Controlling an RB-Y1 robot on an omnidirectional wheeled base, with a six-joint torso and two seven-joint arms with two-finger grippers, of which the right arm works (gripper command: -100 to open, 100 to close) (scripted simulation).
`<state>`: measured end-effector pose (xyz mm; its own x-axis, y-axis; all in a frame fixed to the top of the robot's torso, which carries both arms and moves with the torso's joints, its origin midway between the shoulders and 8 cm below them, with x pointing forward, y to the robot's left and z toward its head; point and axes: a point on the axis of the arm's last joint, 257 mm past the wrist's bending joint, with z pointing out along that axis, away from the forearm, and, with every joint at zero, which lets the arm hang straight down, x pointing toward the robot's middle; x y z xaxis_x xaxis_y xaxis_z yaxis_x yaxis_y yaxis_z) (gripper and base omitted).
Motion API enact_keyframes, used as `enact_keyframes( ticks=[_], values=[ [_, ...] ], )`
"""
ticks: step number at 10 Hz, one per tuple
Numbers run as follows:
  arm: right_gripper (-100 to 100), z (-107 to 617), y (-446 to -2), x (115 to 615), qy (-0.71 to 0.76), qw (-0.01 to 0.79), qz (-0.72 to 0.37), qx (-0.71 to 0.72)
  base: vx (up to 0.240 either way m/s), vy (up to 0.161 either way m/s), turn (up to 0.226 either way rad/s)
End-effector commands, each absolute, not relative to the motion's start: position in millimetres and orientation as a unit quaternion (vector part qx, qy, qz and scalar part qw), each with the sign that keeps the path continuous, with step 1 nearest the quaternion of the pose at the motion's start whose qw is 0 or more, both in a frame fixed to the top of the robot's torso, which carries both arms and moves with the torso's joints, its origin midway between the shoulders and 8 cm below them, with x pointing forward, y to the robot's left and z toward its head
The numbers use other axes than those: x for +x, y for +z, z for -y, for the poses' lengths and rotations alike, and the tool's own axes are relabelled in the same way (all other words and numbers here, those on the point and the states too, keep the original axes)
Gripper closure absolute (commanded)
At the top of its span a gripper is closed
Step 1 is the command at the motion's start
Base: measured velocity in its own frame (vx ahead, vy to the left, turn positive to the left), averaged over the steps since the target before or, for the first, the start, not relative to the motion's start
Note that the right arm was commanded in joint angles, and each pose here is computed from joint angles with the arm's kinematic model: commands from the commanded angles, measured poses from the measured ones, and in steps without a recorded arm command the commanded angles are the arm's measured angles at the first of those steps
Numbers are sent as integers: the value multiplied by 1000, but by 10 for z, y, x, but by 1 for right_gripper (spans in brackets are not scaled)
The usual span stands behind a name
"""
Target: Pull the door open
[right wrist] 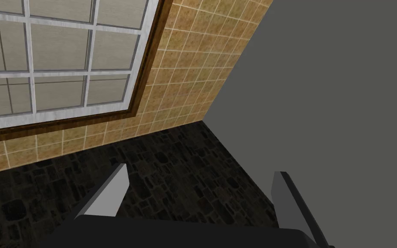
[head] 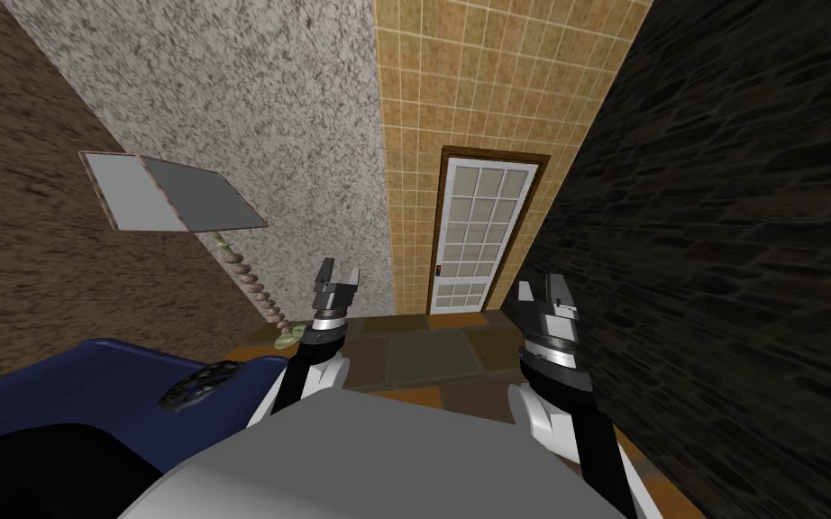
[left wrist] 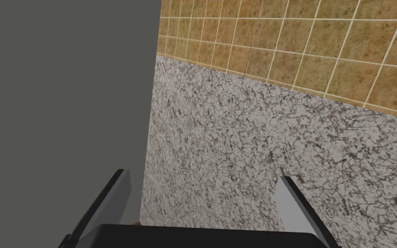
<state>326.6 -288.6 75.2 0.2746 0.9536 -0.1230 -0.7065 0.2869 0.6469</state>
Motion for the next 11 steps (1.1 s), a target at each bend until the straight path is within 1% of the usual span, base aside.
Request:
enact_keyframes(
  ticks=[1,4,8,11],
  values=[
    [-100,2879,682,3301,536,765,-264,241,132,-25,13],
    [-100,2864,524,3373,514,774,-285,237,180,18,-3],
    [-100,2832,183,3503,468,789,-328,227,188,19,1],
    [-100,2812,-31,3568,440,796,-353,219,143,5,0]
  ],
)
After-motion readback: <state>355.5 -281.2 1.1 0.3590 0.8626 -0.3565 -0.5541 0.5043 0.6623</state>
